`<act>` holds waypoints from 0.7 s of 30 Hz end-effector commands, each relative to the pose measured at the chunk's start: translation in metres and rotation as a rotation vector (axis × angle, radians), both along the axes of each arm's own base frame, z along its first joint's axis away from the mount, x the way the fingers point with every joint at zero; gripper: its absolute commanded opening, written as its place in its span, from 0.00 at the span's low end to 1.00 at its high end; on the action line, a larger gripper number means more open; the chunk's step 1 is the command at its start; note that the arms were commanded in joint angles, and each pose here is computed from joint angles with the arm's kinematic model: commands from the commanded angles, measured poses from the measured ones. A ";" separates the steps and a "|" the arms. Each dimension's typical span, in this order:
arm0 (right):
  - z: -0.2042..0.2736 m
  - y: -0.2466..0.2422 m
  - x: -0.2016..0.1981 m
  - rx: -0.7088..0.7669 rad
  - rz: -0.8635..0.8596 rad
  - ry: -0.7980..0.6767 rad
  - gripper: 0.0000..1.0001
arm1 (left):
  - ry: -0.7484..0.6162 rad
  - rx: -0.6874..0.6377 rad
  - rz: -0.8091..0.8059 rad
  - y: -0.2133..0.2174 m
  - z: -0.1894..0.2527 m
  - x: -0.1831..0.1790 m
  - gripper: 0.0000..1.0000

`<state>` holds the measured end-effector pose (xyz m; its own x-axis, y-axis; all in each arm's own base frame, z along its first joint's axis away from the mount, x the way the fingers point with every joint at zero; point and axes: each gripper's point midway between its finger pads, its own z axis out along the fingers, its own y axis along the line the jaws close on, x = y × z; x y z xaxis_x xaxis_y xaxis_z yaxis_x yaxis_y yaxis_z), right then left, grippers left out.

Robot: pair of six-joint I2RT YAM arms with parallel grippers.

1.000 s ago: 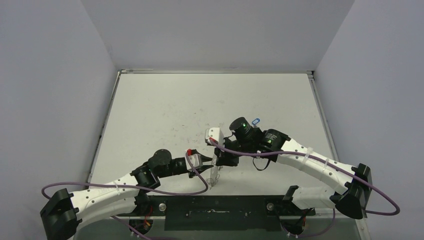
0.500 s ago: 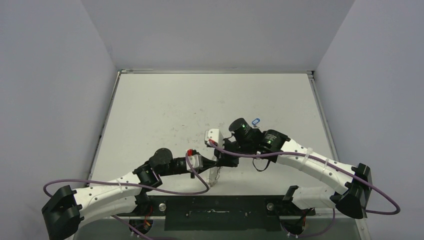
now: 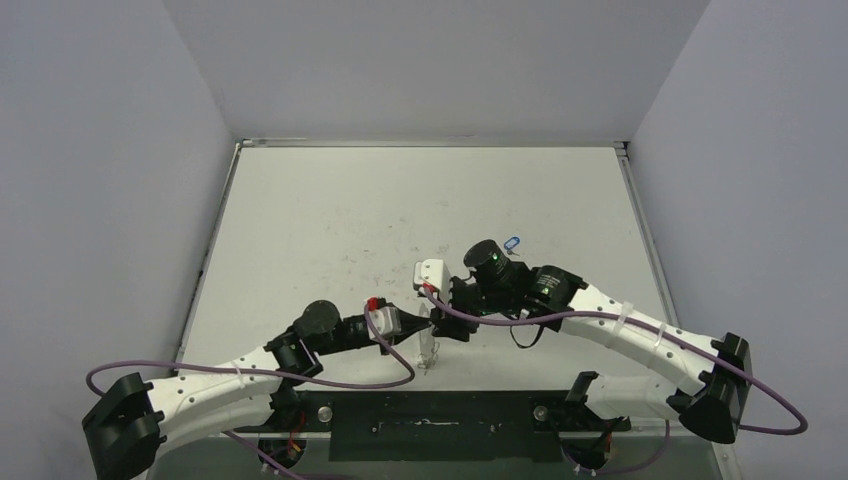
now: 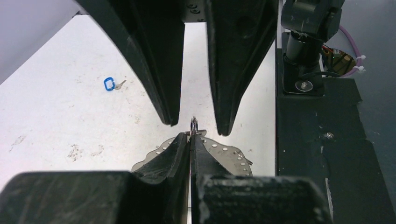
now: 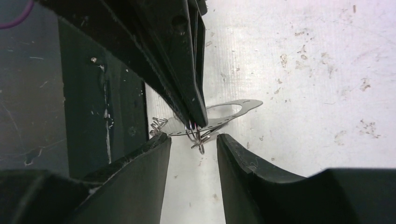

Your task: Put the keys on the keyring

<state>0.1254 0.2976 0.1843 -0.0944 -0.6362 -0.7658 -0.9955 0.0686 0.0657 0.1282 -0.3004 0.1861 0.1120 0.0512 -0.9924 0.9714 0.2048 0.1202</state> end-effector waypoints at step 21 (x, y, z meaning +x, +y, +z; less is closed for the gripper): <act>0.034 0.015 -0.002 0.446 0.146 -0.348 0.34 | -0.078 -0.257 0.006 0.010 0.039 -0.008 0.00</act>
<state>0.1190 0.2960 0.1963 0.2273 -0.3272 -0.9172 -0.9720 -0.0184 -0.2343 0.1247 -0.2914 0.1944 0.1383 -0.1025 -0.9851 0.9627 0.2476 0.1093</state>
